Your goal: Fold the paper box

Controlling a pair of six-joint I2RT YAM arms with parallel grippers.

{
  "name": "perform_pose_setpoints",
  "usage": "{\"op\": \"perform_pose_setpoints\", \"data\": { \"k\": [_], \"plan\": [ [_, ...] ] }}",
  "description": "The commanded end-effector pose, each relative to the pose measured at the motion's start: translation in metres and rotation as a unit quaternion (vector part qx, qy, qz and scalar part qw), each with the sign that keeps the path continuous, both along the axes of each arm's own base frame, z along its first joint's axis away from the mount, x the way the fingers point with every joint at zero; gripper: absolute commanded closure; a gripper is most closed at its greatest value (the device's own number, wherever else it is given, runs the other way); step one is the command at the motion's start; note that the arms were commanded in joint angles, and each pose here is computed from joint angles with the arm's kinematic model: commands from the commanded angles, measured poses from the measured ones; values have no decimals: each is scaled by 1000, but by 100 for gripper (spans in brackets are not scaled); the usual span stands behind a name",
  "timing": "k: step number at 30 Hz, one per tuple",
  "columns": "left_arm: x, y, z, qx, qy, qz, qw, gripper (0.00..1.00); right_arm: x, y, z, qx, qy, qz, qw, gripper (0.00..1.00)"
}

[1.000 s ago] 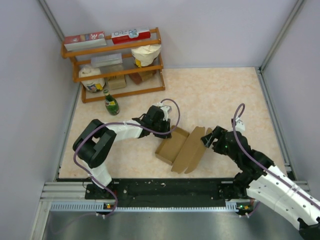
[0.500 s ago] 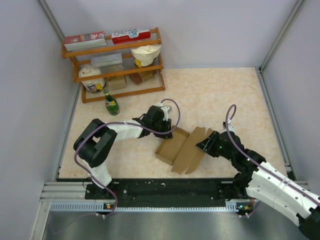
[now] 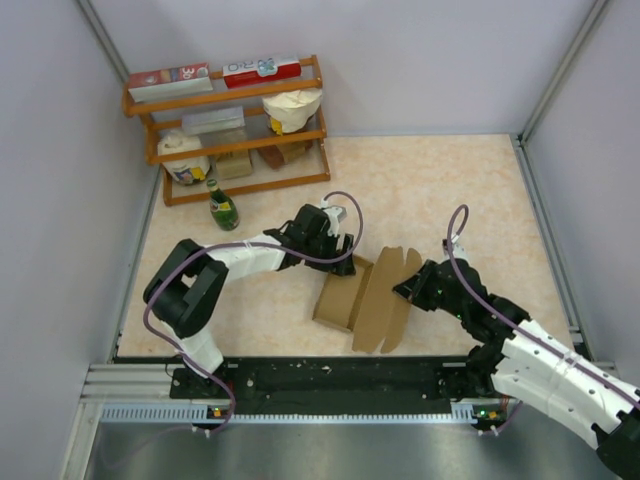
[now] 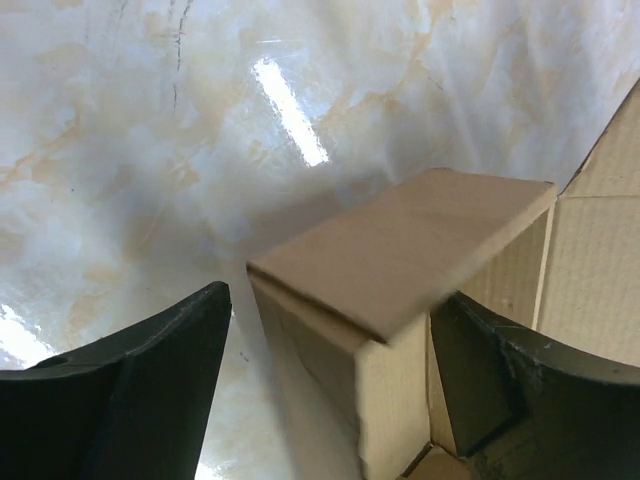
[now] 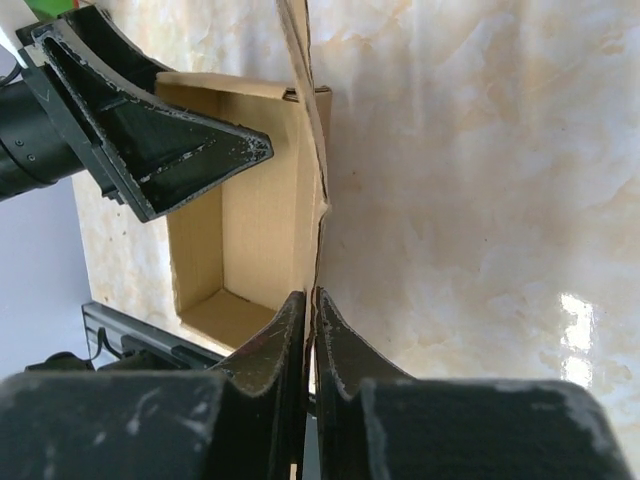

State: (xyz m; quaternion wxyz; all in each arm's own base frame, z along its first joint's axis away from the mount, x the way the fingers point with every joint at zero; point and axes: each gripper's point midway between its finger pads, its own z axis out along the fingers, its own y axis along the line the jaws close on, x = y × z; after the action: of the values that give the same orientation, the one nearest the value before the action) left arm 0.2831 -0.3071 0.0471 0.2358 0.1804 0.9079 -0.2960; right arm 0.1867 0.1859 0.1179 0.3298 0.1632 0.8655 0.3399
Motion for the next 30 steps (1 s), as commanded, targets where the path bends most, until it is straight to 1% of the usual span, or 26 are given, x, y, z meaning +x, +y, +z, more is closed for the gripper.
{"op": "perform_pose_setpoints", "data": {
  "k": [1,5,7,8,13,17,23,24,25,26,28,29,30],
  "plan": [
    [11,0,37,-13,-39,0,999,14,14,3,32,6,-44,-3,999,96],
    [14,5,46,-3,-50,2,999,9,15,3,34,3,-46,-3,999,97],
    [16,8,46,5,-53,4,999,2,16,2,35,2,-47,-4,999,97],
    [16,8,45,7,-53,4,999,2,16,3,36,2,-49,-3,999,97],
    [17,15,51,10,-58,10,998,1,16,1,39,-2,-49,-4,999,98],
    [21,21,67,3,-74,19,997,1,16,0,39,-8,-44,-4,999,99],
    [25,24,84,-24,-97,26,995,2,15,-2,37,-28,-37,2,999,100],
    [25,23,85,-32,-98,23,994,5,15,-2,36,-30,-34,2,999,100],
    [26,22,86,-40,-100,20,994,11,15,-2,36,-34,-33,2,999,100],
    [28,21,87,-48,-102,21,993,19,15,-3,34,-39,-31,4,999,100],
    [29,20,84,-57,-101,20,993,52,15,-3,33,-46,-30,6,998,100],
    [31,21,83,-59,-102,24,993,73,16,-3,32,-49,-30,8,998,100],
    [33,21,82,-59,-102,26,993,89,16,-3,32,-51,-29,9,998,100]
  ]
}}
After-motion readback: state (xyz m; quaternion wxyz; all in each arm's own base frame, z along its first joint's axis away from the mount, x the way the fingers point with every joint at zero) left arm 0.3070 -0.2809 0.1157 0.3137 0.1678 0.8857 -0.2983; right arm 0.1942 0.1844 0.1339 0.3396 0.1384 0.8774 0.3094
